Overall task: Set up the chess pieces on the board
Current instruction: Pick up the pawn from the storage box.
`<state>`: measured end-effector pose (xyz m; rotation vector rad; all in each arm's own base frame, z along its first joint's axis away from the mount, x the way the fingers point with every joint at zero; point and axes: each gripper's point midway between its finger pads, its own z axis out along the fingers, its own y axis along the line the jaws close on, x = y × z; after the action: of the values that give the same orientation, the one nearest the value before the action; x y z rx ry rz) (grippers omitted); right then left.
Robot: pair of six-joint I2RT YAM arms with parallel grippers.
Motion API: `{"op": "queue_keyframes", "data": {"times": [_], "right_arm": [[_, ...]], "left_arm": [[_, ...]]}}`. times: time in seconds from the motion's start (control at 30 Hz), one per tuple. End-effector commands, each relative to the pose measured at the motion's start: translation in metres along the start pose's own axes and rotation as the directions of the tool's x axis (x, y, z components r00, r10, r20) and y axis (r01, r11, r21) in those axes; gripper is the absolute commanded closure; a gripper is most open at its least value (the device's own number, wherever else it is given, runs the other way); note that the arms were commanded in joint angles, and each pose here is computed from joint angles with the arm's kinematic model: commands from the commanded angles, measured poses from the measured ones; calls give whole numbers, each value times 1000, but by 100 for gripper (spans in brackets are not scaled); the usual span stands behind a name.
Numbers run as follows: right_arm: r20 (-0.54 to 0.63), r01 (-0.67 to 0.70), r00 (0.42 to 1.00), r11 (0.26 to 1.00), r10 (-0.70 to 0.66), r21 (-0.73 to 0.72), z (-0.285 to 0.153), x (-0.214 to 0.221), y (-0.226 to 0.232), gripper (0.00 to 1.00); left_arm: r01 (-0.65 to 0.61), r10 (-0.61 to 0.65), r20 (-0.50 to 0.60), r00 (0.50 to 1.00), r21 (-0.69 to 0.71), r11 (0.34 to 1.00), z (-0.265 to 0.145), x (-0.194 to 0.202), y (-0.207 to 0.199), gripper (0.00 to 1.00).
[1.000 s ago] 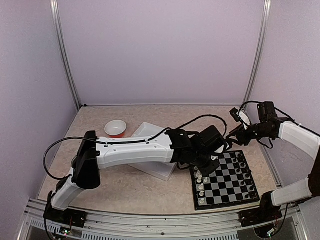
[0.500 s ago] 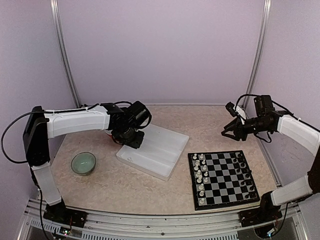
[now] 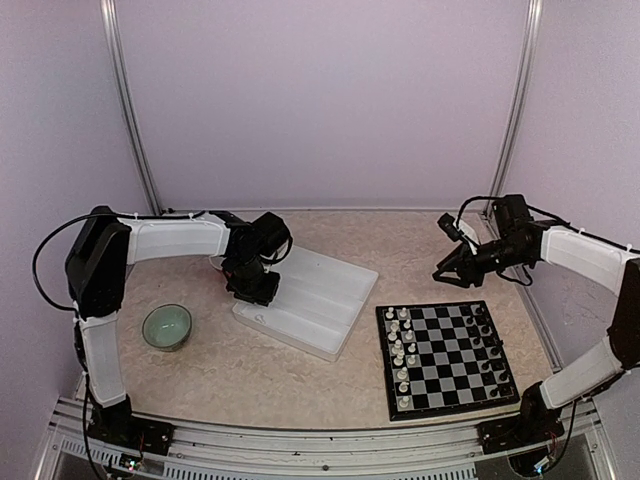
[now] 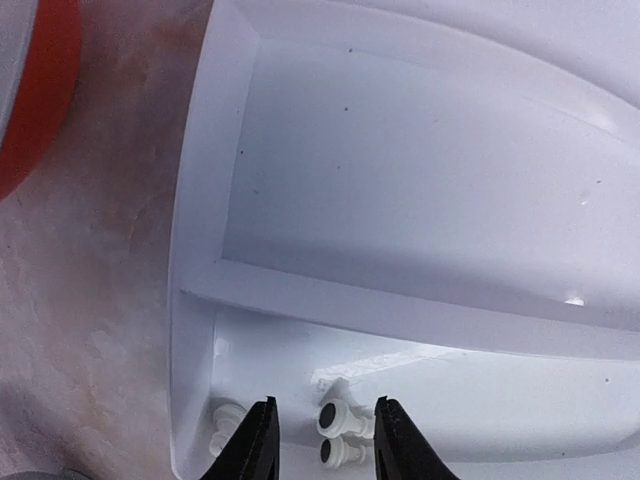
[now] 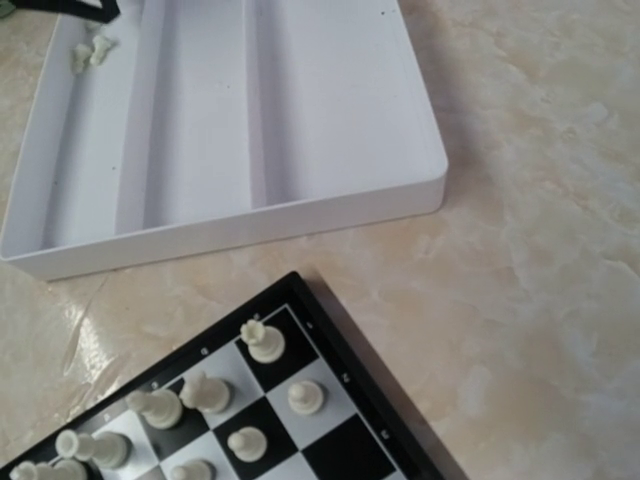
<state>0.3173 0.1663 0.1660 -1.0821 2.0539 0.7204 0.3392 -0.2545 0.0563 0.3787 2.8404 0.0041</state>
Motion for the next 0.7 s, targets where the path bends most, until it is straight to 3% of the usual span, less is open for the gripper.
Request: {"op": "queue_keyframes", "data": {"times": [0.0, 0.33, 0.67], "right_arm": [[-5, -4, 1000, 1000, 4, -21, 2, -4, 4, 60], [-18, -8, 1000, 1000, 8, -20, 7, -1, 2, 60], [-30, -7, 1000, 1000, 7, -12, 6, 1, 3, 60]], "left_arm": [[-6, 5, -51, 999, -9, 1000, 9, 6, 5, 66], [-22, 25, -139, 990, 20, 1000, 25, 29, 0, 65], [-26, 25, -191, 981, 1, 1000, 35, 43, 4, 72]]}}
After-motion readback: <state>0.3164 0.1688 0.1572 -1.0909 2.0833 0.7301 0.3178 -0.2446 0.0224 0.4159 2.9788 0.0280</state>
